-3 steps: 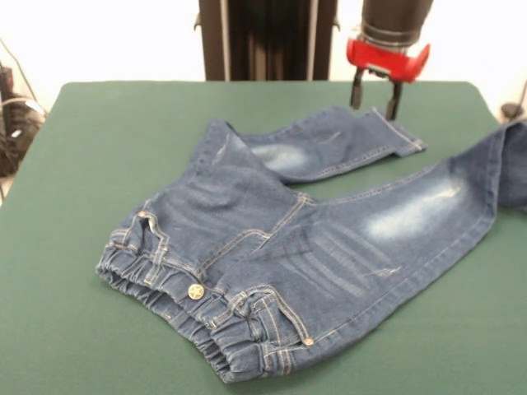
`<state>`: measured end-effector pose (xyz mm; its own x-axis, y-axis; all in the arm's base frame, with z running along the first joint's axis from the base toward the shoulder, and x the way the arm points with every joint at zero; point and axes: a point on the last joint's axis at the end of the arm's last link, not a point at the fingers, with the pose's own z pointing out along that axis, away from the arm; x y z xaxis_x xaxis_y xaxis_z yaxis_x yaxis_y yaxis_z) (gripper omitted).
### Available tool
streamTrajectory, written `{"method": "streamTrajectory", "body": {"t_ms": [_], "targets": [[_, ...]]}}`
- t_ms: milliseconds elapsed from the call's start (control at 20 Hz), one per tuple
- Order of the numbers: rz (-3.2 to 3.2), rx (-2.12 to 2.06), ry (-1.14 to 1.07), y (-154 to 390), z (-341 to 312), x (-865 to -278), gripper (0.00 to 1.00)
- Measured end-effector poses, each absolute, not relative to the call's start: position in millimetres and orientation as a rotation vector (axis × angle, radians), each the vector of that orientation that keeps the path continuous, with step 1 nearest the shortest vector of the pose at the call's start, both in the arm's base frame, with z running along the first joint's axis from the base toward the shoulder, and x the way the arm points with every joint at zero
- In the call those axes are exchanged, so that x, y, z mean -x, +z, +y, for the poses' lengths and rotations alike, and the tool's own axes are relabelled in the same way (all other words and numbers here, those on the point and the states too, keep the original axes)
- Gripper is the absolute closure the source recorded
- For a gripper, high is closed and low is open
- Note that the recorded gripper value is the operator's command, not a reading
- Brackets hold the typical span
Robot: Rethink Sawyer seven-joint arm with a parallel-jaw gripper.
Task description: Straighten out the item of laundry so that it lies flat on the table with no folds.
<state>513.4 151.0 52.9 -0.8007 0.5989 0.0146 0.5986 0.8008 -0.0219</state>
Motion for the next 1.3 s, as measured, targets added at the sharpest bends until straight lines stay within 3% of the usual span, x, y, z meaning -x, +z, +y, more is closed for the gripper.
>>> {"method": "streamTrajectory", "body": {"t_ms": [600, 1300], "targets": [[-2.959, 1.178, -0.044, 121, 104, -550, 0.00], [-2.958, 1.252, -0.038, 125, 79, -556, 0.00]]}}
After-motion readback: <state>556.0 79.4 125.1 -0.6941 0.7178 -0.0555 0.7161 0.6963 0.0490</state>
